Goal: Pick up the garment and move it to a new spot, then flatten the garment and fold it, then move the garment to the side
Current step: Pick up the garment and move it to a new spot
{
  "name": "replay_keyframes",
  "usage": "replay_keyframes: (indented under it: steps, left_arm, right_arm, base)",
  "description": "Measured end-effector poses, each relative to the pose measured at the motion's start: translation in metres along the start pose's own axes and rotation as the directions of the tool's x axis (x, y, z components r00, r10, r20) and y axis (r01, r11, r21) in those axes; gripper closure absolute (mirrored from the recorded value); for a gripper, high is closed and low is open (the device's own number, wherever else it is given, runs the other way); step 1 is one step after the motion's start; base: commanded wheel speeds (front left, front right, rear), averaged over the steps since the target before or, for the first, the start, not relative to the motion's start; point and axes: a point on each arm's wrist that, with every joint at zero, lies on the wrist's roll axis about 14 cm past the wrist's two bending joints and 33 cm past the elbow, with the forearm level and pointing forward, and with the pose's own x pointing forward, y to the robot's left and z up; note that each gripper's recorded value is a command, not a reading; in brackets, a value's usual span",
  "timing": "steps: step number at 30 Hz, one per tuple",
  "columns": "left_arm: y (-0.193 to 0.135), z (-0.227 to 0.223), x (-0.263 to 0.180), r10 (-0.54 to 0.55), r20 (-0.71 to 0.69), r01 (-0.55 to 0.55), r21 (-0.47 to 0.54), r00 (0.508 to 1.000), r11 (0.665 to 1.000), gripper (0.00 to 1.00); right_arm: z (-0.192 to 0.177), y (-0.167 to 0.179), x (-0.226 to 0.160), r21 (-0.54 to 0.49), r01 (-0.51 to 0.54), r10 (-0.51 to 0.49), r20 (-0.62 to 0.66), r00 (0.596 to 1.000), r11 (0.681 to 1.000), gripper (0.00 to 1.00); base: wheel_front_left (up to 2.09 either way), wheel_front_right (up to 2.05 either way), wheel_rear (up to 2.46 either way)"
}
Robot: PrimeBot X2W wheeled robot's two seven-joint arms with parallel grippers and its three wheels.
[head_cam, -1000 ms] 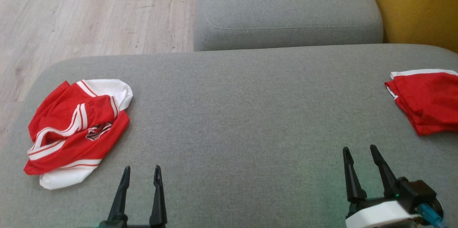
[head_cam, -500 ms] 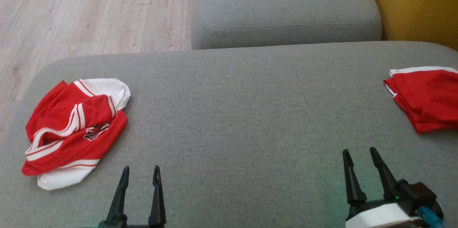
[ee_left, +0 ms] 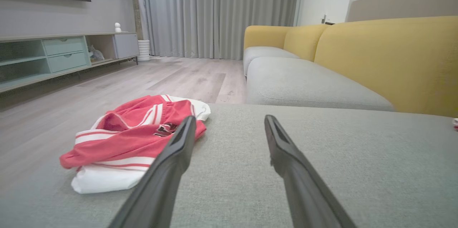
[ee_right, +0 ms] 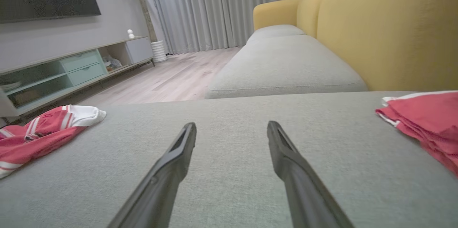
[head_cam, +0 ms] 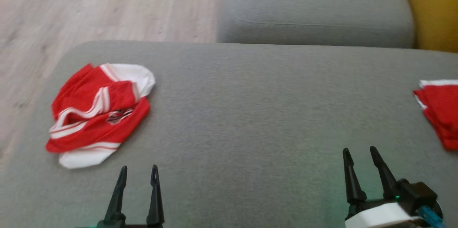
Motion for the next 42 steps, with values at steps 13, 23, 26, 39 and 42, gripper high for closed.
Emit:
replay_keyframes:
  steps: [13,23,26,39,42]
  left_arm:
    - [0.060,0.003,-0.038,0.226,0.012,-0.226,0.006,0.974,0.974,0.00]
    - [0.098,0.005,-0.069,0.371,0.018,-0.372,0.031,0.928,0.928,0.00]
    - [0.108,0.018,-0.059,0.376,0.051,-0.379,0.065,0.925,0.923,0.00]
    - [0.169,0.017,0.100,0.335,-0.122,-0.303,0.222,0.934,0.927,0.00]
    - [0.168,-0.013,0.134,0.303,-0.300,-0.260,0.175,0.905,0.950,0.00]
  right_arm:
    - [-0.008,0.067,0.036,-0.005,-0.228,0.228,-0.037,0.973,0.974,0.00]
    - [-0.019,0.109,0.050,-0.018,-0.362,0.360,-0.073,0.930,0.932,0.00]
    - [-0.028,0.108,0.053,-0.023,-0.366,0.363,-0.095,0.927,0.930,0.00]
    - [-0.052,0.052,0.103,-0.137,-0.363,0.345,-0.142,0.928,0.921,0.00]
    - [-0.060,0.043,0.107,-0.141,-0.363,0.341,-0.159,0.927,0.921,0.00]
  base:
    - [0.00,0.00,0.00]
    - [0.00,0.00,0.00]
    - [0.00,0.00,0.00]
    - [0.00,0.00,0.00]
    - [0.00,0.00,0.00]
